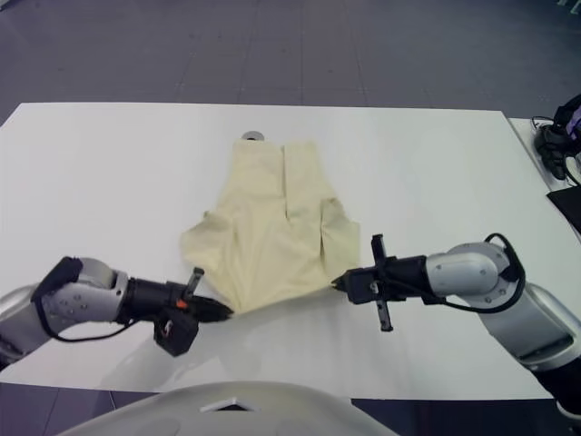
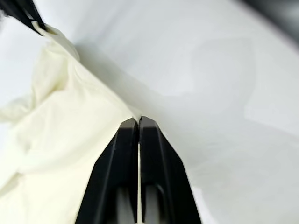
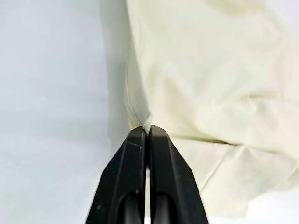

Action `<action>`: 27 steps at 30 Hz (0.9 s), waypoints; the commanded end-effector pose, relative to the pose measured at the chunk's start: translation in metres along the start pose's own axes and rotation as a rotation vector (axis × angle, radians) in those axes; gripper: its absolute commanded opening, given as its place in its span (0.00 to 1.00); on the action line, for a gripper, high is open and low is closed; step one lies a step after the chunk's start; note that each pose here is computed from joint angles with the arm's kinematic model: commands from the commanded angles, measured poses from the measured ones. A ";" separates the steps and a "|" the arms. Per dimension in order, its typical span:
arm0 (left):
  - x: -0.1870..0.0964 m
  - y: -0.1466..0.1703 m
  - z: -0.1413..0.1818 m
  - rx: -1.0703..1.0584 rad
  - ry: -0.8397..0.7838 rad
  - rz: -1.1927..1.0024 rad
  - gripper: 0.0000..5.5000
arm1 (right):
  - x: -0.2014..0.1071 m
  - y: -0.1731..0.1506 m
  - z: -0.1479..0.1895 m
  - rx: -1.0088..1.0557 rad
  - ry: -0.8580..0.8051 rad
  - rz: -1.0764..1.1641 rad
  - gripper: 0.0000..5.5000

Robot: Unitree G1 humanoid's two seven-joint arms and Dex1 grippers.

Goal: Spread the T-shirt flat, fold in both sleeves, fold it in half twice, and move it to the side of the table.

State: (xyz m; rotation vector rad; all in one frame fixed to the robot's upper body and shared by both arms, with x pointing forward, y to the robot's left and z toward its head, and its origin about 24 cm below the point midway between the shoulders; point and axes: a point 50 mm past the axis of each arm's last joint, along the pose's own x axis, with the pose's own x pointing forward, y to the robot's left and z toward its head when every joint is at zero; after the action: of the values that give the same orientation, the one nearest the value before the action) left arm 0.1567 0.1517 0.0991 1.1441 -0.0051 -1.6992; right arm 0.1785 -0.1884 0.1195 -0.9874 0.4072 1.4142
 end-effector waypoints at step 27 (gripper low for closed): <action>-0.002 0.162 -0.116 -0.260 0.200 0.799 0.74 | 0.023 -0.065 -0.055 0.313 0.114 -0.648 0.72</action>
State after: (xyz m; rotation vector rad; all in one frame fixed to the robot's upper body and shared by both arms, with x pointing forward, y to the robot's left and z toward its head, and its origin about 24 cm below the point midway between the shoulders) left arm 0.3294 0.1435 0.1395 0.8022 -0.1588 -0.9192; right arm 0.2459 -0.2143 0.1113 -0.8052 0.3489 0.7421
